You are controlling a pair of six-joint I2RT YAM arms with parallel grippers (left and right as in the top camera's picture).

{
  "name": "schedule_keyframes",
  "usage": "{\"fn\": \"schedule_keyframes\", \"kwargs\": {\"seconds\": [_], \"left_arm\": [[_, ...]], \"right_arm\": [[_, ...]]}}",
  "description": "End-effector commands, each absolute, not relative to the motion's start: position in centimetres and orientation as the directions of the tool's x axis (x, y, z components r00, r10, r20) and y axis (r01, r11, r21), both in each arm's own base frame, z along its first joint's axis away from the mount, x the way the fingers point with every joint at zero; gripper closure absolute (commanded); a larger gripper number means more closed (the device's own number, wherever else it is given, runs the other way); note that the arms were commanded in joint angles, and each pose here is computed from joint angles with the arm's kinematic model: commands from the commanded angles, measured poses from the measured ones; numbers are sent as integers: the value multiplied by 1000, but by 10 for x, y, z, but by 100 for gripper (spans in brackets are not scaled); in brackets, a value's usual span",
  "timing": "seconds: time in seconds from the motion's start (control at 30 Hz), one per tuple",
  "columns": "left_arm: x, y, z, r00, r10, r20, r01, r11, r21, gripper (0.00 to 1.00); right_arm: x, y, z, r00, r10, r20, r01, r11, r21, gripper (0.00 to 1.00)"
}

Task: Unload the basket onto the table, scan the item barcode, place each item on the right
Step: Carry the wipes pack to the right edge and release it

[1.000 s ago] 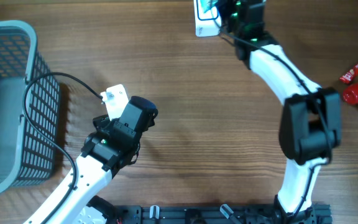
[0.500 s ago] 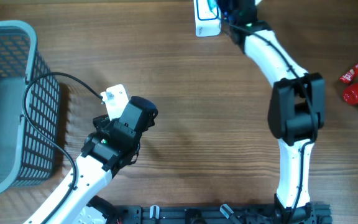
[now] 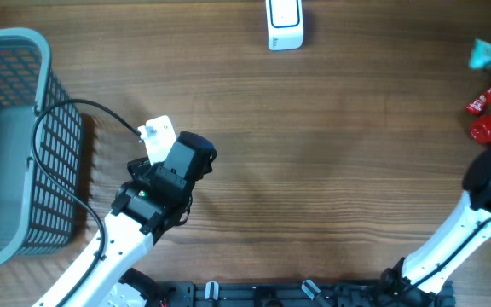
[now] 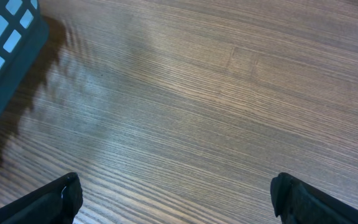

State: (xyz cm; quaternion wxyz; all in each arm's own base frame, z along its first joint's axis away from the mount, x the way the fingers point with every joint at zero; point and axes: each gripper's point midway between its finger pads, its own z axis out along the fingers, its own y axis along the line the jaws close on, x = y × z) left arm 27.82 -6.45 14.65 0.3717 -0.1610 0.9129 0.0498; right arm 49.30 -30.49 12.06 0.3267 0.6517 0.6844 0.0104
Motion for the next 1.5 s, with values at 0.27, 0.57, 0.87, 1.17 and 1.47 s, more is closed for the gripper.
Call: {"fn": "schedule_keyframes", "kwargs": {"seconds": [0.27,0.57,0.87,1.17,1.47], "left_arm": [[279,-63,148,-665,-245,-706,-333,943,-14,0],[279,-63,148,-665,-245,-706,-333,943,-14,0],[279,-63,148,-665,-245,-706,-333,943,-14,0],[279,-63,148,-665,-245,-706,-333,943,-14,0],[279,-63,148,-665,-245,-706,-333,943,-14,0]], "right_arm": [[486,-299,168,-277,837,-472,732,502,460,0],[416,-171,357,-469,527,-709,363,847,389,0],[266,-56,442,-460,500,-734,208,864,458,0],[165,-5,429,-535,241,-810,96,970,225,0],[172,19,391,-366,49,-929,-109,990,95,0]]}}
